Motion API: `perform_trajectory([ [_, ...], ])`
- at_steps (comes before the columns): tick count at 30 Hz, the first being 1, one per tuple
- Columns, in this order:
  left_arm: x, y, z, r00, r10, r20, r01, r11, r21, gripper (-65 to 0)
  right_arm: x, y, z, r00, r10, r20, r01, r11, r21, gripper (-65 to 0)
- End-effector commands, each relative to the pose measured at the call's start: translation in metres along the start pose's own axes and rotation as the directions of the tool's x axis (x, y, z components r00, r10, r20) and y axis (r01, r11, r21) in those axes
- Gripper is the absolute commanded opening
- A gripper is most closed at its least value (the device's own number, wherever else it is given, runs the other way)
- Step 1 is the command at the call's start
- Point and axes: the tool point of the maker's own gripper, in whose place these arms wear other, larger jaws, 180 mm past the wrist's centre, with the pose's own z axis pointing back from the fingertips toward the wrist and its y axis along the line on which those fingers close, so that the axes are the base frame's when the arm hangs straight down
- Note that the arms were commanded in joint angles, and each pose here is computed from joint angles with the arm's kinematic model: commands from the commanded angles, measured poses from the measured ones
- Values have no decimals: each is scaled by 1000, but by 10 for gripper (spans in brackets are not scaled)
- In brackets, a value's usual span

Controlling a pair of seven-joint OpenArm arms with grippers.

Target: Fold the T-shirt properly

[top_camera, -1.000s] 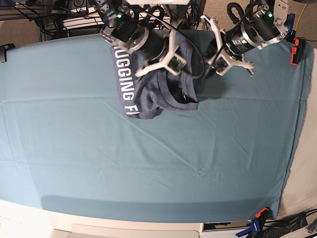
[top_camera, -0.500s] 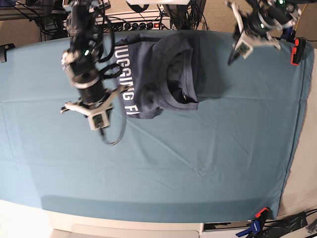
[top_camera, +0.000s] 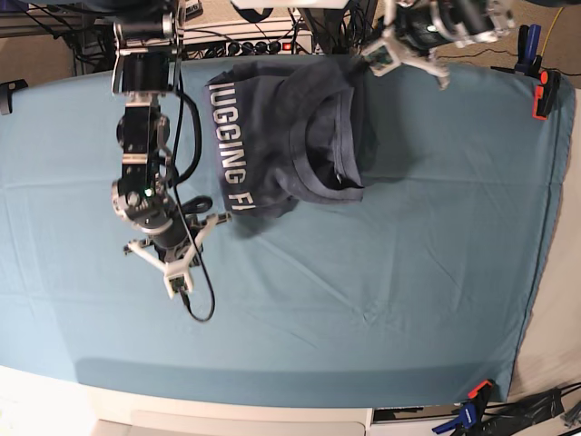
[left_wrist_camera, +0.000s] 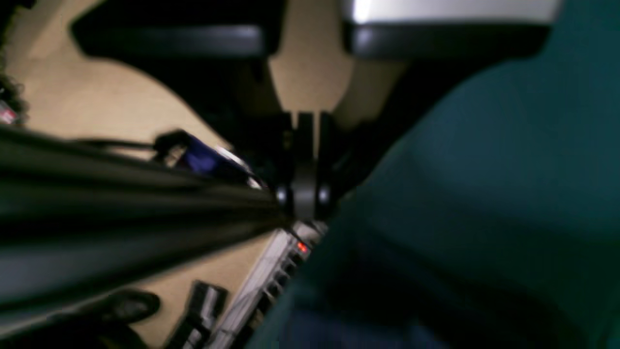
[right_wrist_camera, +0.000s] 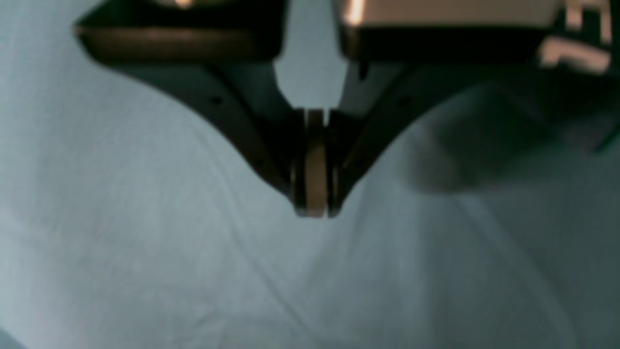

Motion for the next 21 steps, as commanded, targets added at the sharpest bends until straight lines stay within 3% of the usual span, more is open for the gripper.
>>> perform_trajectory([
  [1,13,-2,0,999,-31,43,30,1000,4,-650,20,-8,2,999,2,45,-1,1000,-14,-650],
  [4,17,-2,-17,997,-64,38,64,998,9,-650,21,-8,0,999,-4,44,4,1000,-9,-650],
  [11,3,-9,-58,994,-112,-15,111,991,-72,-650,17,-5,0,999,-17,31,17,1000,6,-650],
  [21,21,0,-65,994,-107,30,109,992,-57,-650,14,3,0,1000,-7,27,6,999,48,-650],
])
